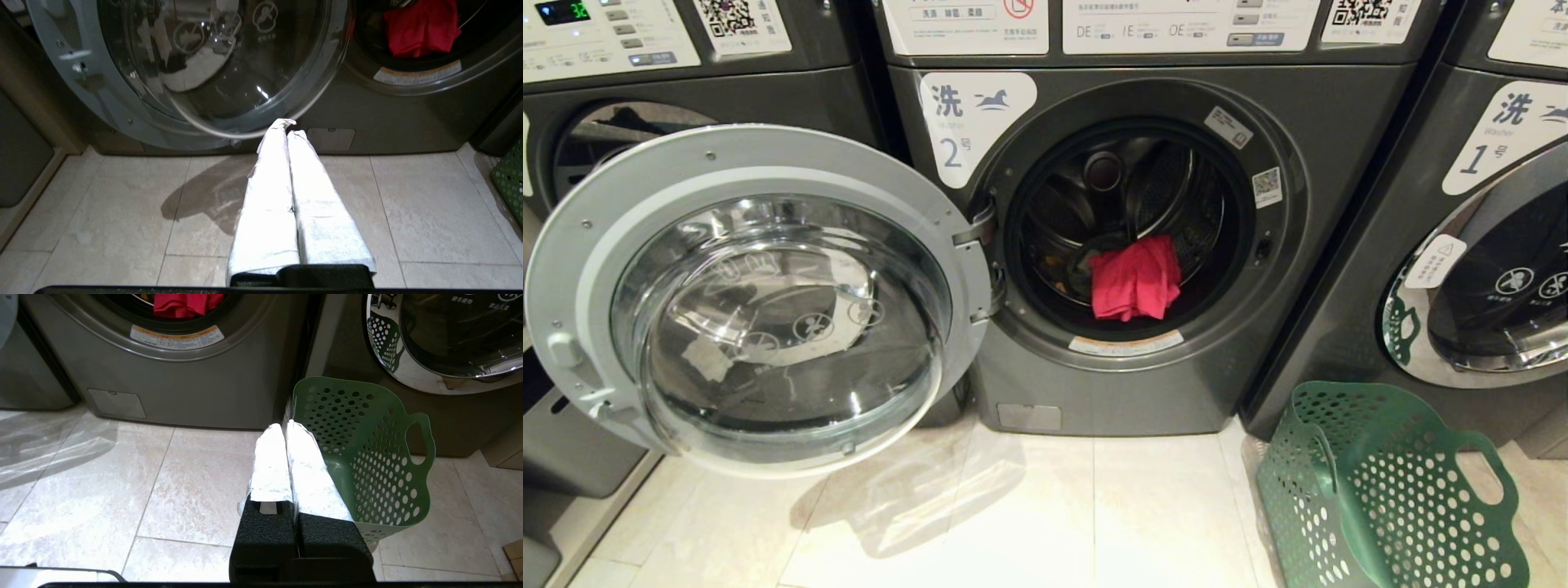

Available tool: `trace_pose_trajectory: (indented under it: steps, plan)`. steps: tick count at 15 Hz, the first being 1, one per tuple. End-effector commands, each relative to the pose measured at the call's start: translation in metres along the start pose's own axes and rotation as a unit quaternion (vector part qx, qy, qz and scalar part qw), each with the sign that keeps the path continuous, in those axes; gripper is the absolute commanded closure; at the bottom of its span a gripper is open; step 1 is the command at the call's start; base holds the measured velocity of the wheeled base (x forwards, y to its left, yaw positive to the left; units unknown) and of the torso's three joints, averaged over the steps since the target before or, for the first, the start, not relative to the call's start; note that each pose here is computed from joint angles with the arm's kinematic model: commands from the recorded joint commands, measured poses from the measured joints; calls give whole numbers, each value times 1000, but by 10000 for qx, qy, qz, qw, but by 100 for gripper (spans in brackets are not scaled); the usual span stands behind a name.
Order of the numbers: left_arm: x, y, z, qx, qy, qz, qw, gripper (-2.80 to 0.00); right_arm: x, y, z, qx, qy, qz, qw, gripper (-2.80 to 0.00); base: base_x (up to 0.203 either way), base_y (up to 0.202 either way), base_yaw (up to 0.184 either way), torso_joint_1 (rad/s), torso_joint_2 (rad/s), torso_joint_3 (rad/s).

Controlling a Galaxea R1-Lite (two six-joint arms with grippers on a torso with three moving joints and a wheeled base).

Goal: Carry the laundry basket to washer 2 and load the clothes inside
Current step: Close the washing machine door with the left hand

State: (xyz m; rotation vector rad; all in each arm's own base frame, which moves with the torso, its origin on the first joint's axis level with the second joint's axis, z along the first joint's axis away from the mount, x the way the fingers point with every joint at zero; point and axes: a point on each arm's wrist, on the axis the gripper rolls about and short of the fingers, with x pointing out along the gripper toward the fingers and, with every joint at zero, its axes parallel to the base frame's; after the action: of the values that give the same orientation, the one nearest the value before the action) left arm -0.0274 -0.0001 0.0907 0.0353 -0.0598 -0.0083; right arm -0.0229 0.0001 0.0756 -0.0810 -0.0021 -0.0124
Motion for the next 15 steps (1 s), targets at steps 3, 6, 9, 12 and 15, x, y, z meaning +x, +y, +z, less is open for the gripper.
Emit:
trace_pose_trajectory:
  steps: [3, 6, 9, 12, 15]
  plan:
    - [-21, 2, 59, 68, -579, 59, 9983, 0, 0, 0, 0, 98, -3, 0, 10000, 0, 0, 0, 0, 0, 0, 0]
    - [-11, 5, 127, 202, -261, 207, 9992, 0, 0, 0, 0, 106, 5, 1, 9999, 0, 0, 0, 0, 0, 0, 0]
    - [49, 9, 194, 35, 330, 369, 9988, 0, 0, 0, 0, 240, -7, 0, 9997, 0, 0, 0, 0, 0, 0, 0]
    - [142, 16, 230, -412, 957, 703, 9921, 0, 0, 0, 0, 344, -10, -15, 9994, 0, 0, 0, 0, 0, 0, 0]
    - [231, 53, 235, -753, 1089, 1231, 9835, 0, 0, 0, 1, 359, -17, -16, 9994, 0, 0, 0, 0, 0, 0, 0]
